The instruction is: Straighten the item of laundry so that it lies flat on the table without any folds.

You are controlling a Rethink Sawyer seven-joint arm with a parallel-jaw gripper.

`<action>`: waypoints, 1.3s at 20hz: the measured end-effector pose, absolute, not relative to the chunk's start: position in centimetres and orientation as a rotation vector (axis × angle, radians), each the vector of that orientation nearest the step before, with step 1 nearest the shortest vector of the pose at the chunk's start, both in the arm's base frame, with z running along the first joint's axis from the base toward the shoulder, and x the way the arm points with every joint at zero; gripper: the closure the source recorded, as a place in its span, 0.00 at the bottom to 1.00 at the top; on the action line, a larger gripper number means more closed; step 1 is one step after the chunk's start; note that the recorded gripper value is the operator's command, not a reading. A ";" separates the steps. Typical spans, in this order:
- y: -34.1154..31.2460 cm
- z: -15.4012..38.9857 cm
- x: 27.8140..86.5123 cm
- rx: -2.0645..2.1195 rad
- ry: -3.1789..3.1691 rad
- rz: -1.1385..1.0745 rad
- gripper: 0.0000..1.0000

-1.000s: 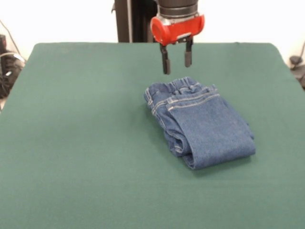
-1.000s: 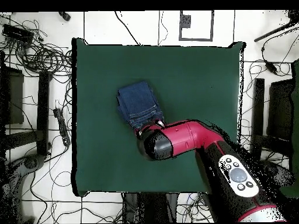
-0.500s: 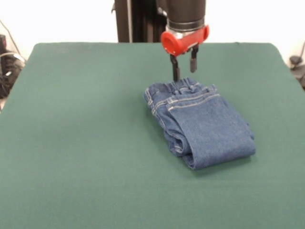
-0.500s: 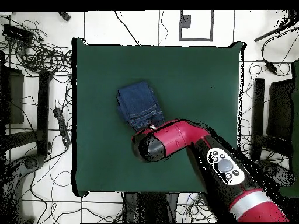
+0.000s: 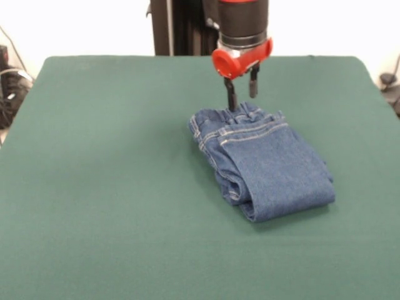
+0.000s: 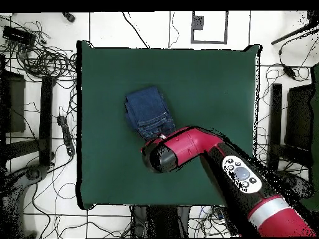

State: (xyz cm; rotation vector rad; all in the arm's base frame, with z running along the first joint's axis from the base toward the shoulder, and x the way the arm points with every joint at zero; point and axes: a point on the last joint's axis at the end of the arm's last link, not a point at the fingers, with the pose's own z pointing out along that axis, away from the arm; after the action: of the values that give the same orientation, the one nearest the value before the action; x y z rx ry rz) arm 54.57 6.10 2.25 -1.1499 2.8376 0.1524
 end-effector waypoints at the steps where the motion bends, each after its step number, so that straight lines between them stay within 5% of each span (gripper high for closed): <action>1: 5.6 2.4 54.7 -1.140 2.842 0.156 0.00; 14: 0.5 2.8 55.4 -1.289 2.765 0.136 0.00; 26: 4.8 2.2 55.1 -1.512 2.645 0.071 0.00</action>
State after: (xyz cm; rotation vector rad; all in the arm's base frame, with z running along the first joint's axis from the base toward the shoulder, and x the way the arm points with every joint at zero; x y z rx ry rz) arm 55.12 4.85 2.22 -1.5124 2.6448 0.0710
